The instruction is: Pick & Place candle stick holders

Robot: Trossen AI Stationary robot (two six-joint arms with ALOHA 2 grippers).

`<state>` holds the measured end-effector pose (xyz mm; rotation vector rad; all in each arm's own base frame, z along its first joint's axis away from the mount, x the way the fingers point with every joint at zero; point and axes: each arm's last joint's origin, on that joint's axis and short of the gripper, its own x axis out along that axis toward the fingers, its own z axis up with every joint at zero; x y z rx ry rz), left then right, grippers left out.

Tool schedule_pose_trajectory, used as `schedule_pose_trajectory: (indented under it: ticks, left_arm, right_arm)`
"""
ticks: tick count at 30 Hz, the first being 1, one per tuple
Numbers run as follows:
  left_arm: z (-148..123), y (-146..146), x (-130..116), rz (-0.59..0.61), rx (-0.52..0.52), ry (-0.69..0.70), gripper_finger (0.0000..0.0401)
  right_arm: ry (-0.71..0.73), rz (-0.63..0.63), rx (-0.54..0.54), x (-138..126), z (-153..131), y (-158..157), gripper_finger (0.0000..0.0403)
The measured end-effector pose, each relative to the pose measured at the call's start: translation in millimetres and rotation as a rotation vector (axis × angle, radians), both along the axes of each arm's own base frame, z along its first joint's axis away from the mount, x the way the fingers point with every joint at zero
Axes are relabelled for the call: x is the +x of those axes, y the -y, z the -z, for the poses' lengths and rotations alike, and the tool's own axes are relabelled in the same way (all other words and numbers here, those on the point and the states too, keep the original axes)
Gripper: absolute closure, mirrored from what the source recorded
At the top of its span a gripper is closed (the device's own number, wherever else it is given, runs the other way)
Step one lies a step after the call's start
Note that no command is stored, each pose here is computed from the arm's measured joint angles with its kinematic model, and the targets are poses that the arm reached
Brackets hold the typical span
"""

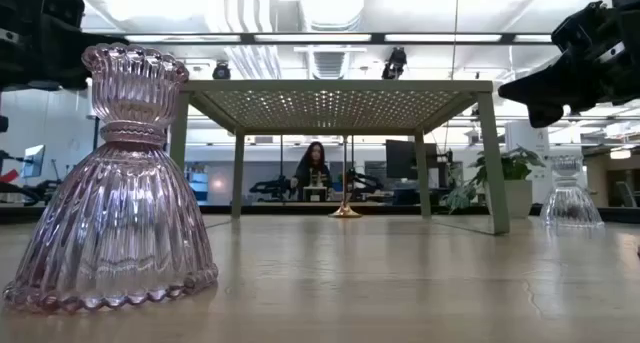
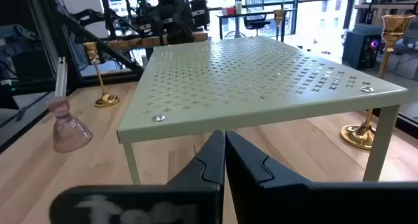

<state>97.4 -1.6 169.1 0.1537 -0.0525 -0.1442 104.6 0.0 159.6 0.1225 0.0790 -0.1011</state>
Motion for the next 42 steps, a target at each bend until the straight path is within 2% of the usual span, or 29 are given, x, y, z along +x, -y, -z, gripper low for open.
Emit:
schedule_pose_trajectory:
  ticks: [37,42]
  left_arm:
    - [0.1,0.0,0.0,0.0,0.0,0.0,0.0224]
    - [0.0,0.0,0.0,0.0,0.0,0.0,0.0224]
  right_arm:
    - [0.002,0.0,-0.001,0.0,-0.1,0.0,0.0394]
    - [0.104,0.001,0.0,0.4,-10.0,0.0,0.0394]
